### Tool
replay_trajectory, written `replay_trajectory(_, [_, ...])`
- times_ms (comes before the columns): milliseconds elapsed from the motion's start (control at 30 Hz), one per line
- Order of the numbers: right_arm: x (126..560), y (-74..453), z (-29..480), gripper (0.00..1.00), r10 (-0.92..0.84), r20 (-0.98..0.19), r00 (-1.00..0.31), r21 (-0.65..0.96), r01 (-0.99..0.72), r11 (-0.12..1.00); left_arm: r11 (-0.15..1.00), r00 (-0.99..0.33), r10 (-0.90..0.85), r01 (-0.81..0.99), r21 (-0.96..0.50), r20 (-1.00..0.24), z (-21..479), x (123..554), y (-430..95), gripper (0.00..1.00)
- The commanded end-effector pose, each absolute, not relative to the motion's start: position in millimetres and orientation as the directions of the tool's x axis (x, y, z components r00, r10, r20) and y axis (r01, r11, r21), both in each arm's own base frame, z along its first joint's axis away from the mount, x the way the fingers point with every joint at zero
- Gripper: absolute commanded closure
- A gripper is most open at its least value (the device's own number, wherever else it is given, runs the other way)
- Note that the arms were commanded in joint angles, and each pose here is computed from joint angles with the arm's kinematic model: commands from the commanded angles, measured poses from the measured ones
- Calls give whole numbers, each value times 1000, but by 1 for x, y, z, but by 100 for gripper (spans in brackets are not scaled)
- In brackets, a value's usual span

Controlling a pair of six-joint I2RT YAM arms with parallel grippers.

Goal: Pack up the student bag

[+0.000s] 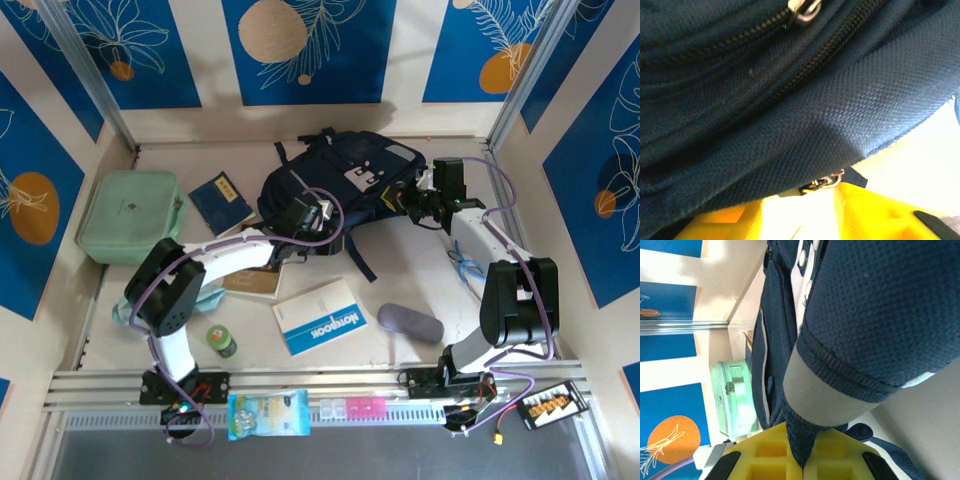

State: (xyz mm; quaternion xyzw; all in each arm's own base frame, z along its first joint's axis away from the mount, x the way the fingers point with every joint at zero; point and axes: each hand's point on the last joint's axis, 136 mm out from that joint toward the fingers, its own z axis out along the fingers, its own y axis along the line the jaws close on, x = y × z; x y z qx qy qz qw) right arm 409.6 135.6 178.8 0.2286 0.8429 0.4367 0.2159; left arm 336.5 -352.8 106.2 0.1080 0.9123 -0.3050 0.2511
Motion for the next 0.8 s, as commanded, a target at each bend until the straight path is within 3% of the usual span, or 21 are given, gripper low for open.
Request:
replay_trajectory(0, [415,150,207,100,537,-210,-817,871,93,483,796,-814,-1,351,-493,-581,123,353,-359,69])
replay_trajectory(233, [413,151,208,100,532,-215,-819,869,88,486,831,-796,-46,305,-466,-603,124,362,-350,78])
replay_trajectory(500, [412,152,208,100,527,-217,-822,869,84,488,863,-788,-70,259,-433,-611,126,370,-343,67])
replay_trajectory(767, [410,153,205,100,526,-218,-822,864,88,495,894,-780,-86,214,-393,-620,126,377,-335,85])
